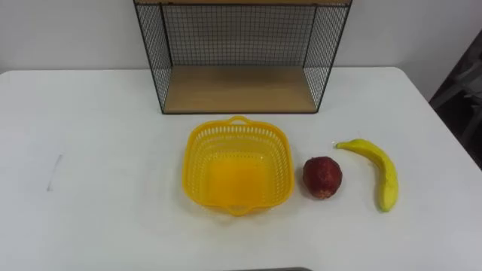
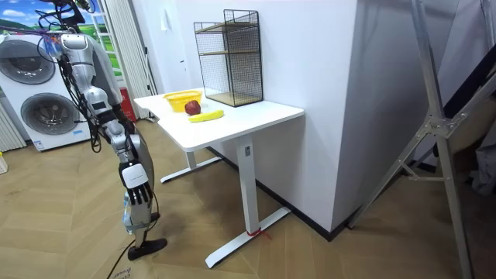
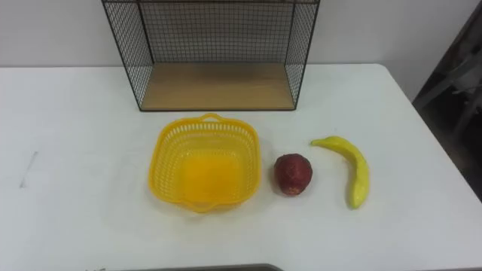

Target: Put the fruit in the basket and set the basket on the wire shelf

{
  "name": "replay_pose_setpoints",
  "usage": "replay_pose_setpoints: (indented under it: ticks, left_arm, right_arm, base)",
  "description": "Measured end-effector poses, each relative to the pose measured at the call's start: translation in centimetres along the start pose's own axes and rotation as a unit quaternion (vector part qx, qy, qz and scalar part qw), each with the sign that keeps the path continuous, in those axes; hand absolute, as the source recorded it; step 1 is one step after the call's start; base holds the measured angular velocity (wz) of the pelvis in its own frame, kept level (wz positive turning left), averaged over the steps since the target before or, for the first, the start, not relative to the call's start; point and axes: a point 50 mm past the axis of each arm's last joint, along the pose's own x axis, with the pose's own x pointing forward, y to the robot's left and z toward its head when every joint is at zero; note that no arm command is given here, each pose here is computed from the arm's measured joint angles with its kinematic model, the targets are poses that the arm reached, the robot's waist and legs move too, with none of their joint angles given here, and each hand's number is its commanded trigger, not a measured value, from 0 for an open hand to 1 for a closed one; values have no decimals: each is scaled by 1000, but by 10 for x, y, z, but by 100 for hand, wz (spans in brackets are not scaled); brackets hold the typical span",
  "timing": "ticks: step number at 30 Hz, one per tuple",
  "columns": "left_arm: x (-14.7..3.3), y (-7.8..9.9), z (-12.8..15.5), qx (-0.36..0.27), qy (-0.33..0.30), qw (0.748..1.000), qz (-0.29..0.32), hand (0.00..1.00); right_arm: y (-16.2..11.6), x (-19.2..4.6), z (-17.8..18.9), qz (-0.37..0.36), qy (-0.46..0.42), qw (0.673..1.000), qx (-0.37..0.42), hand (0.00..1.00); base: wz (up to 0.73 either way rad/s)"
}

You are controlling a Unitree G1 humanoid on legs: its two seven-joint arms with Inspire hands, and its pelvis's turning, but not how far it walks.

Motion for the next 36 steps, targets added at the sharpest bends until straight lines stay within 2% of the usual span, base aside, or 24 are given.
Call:
replay_pose_setpoints:
  ticks: [14, 20, 23, 25, 26, 28, 29, 31, 32, 34, 35, 36]
  left_arm:
    - [0, 1, 0, -1, -2, 1000, 12, 0]
    - [0, 2, 4, -1, -10, 1000, 11, 0]
    - [0, 3, 0, -12, -10, 1000, 13, 0]
    - [0, 4, -1, -19, -8, 1000, 16, 0]
    - [0, 5, -1, -23, -8, 1000, 17, 0]
    - [-1, 5, -8, -39, -3, 999, 19, 0]
    - [-1, 5, -9, -44, -4, 999, 20, 0]
    - [-2, 7, -15, -65, -6, 997, 30, 0]
    - [-2, 8, -17, -73, -5, 997, 35, 0]
    - [-3, 13, -25, -102, 0, 993, 56, 0]
    - [-3, 15, -26, -109, 0, 992, 61, 0]
    - [-4, 18, -30, -115, -1, 991, 72, 0]
  right_arm:
    - [-1, 0, 3, -7, -9, 1000, 11, 0]
    - [-1, 0, 2, -7, -11, 995, 95, 0]
    - [-4, 0, -4, -16, -4, 978, 207, 0]
    - [-4, 0, -5, -10, -10, 936, 351, 0]
    - [-4, 0, -5, -8, -10, 921, 390, 0]
    - [-4, 0, -7, -6, -11, 854, 521, 0]
    - [-5, 0, -5, -4, -16, 836, 549, 0]
    - [-11, -1, -10, -9, -18, 746, 666, 0]
    - [-13, -1, -10, -12, -19, 725, 688, 0]
    - [-26, -3, -9, -32, -29, 656, 754, 0]
    - [-30, -3, -8, -39, -32, 640, 767, 0]
    - [-38, -5, -8, -52, -38, 610, 790, 0]
  base:
    - [0]
    - [1]
    - [-6]
    - [-5]
    - [0]
    - [0]
    - [-4]
    - [-2]
    - [0]
    - [0]
    - [0]
    - [0]
